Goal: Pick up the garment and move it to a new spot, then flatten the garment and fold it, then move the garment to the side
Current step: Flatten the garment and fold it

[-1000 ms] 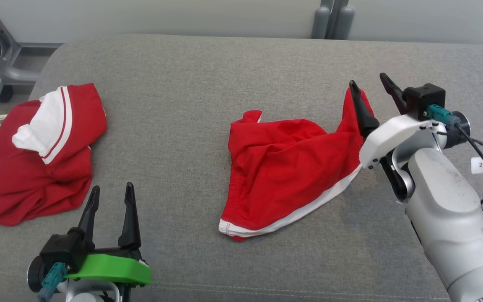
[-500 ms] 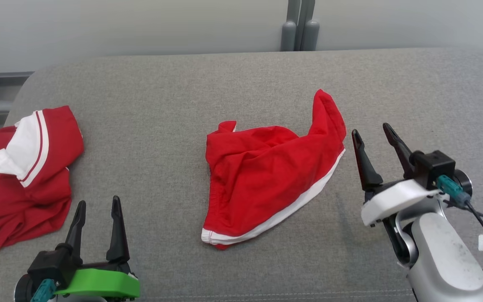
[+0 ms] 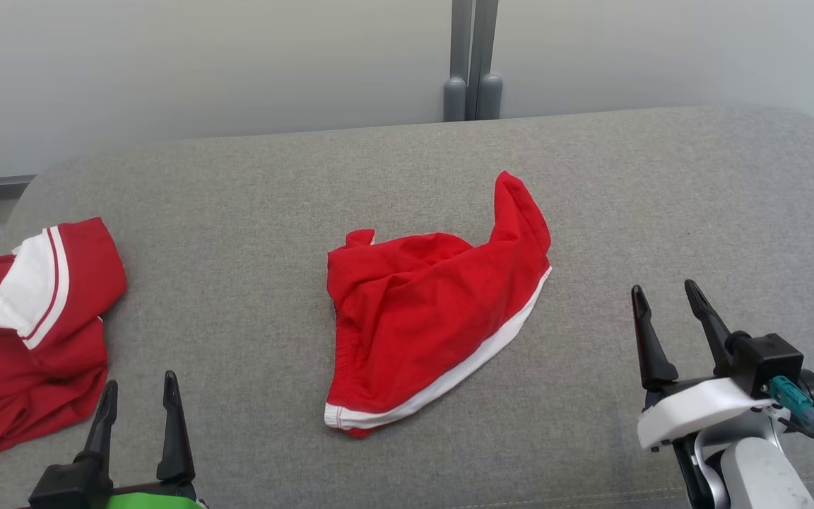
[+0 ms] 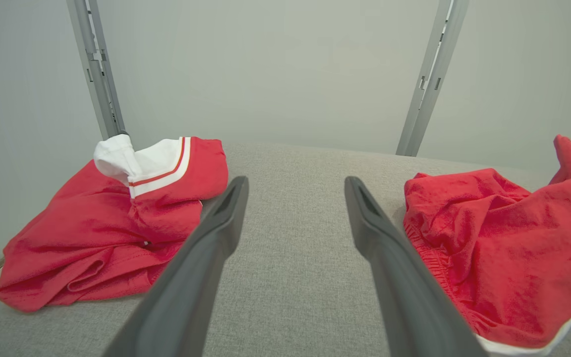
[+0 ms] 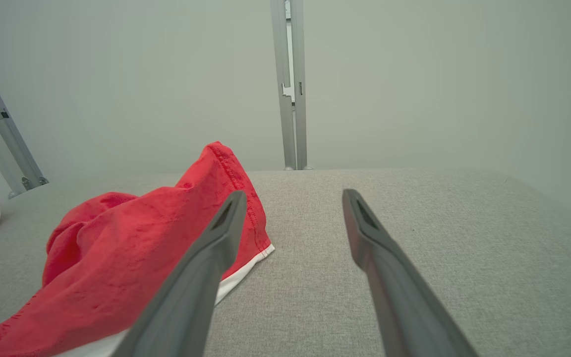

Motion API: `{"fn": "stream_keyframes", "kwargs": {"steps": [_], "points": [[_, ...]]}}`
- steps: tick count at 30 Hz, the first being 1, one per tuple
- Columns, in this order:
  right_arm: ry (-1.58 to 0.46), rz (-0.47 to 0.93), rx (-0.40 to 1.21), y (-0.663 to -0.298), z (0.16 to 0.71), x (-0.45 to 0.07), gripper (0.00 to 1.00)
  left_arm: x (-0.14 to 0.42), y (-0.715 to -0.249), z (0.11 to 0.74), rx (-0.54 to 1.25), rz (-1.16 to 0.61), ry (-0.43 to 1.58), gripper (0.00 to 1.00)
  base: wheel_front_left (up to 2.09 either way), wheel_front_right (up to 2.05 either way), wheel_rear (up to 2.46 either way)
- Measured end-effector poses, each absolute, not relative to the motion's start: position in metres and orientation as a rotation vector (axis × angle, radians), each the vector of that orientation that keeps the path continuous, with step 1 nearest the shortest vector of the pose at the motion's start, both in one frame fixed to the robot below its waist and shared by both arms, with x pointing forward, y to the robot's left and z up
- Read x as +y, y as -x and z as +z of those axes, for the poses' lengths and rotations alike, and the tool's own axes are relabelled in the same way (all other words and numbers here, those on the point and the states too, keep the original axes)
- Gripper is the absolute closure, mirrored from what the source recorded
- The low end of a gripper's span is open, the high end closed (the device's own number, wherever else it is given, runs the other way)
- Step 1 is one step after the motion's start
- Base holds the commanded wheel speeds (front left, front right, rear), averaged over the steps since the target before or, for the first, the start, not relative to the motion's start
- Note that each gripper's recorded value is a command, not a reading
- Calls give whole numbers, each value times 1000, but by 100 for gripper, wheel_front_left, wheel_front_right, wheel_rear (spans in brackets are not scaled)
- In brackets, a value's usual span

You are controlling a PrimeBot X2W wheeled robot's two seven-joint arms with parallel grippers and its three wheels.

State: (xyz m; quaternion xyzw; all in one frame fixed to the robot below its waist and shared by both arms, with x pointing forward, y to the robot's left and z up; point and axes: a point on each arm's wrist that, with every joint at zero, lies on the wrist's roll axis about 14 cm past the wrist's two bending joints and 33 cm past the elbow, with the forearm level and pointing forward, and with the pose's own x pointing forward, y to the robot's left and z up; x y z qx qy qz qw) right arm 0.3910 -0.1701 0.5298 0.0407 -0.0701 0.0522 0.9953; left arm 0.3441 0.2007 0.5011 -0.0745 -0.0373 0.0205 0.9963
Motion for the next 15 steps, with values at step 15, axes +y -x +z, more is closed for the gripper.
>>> {"fn": "stream_keyframes", "kwargs": {"steps": [15], "points": [[-85, 85, -124, -374, 527, -173, 0, 199, -337, 499, -62, -3, 72, 0, 0, 0, 0]]}}
